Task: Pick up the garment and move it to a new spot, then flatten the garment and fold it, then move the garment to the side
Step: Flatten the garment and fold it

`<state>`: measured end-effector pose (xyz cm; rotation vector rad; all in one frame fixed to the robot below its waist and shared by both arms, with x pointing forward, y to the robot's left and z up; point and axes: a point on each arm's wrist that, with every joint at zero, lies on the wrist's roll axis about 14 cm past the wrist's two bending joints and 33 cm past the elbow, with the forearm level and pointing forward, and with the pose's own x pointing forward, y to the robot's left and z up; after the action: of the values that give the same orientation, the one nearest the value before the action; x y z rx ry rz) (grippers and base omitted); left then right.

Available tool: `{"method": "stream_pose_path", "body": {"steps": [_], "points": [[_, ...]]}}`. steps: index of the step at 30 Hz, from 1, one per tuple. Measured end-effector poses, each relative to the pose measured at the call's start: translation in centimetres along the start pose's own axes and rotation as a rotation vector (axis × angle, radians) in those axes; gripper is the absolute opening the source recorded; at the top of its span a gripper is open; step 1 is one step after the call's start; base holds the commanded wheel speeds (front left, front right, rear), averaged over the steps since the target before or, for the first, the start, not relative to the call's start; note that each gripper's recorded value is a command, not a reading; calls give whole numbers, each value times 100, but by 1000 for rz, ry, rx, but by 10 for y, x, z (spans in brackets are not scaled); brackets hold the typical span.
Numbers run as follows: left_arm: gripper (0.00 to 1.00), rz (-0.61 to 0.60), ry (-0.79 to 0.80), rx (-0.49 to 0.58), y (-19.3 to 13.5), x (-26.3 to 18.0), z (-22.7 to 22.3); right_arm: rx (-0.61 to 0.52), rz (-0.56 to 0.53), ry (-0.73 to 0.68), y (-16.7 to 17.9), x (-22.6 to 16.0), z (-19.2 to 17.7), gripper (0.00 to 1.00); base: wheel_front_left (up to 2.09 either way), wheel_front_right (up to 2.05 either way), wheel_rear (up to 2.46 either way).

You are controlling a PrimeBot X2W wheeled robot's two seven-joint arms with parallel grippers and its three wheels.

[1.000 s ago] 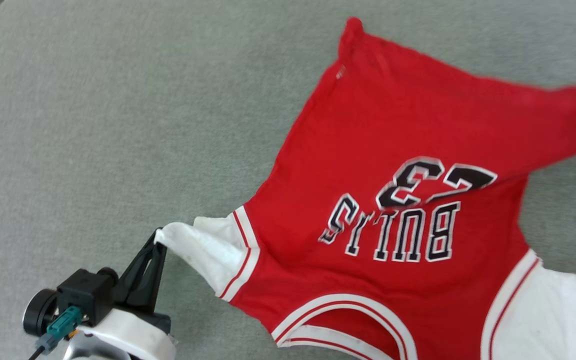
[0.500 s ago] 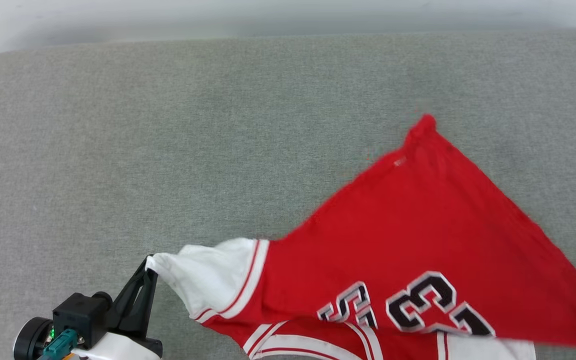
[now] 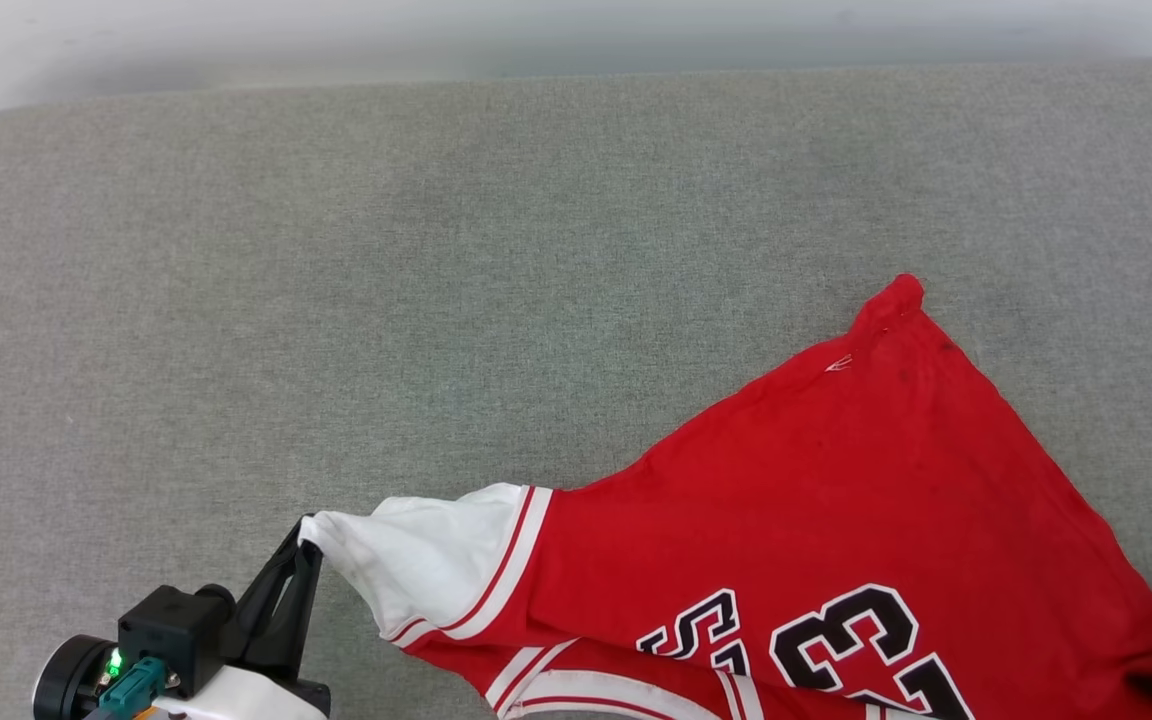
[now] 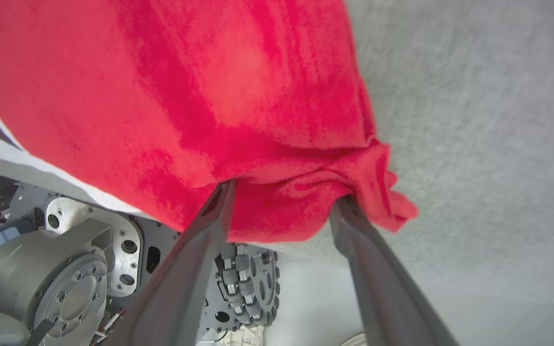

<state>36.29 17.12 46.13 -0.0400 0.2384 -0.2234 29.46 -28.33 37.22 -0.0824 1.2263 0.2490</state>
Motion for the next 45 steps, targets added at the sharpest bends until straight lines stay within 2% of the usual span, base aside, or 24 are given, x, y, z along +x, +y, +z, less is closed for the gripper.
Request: {"method": "stream_pose_path", "body": {"steps": [6, 12, 21, 31, 38, 45], "points": [[0, 5, -6, -5, -1, -2, 1, -80, -74, -273, -15, -39, 89, 100, 0, 0, 0], [0, 2, -14, -2, 0, 2, 4, -205, -97, -376, -7, -64, 156, 100, 0, 0, 0], [0, 4, -6, -12, 2, 12, -2, -361, -73, -247, 19, -35, 199, 100, 0, 0, 0], [0, 3, 13, -24, 7, 33, -14, -418, -29, -109, 46, 32, 240, 100, 0, 0, 0], [0, 22, 40, -29, 16, 41, -27, -431, -4, -1, 55, 86, 234, 100, 0, 0, 0], [0, 27, 50, -26, 19, 42, -33, -435, 23, 18, 59, 102, 225, 100, 0, 0, 0]]}}
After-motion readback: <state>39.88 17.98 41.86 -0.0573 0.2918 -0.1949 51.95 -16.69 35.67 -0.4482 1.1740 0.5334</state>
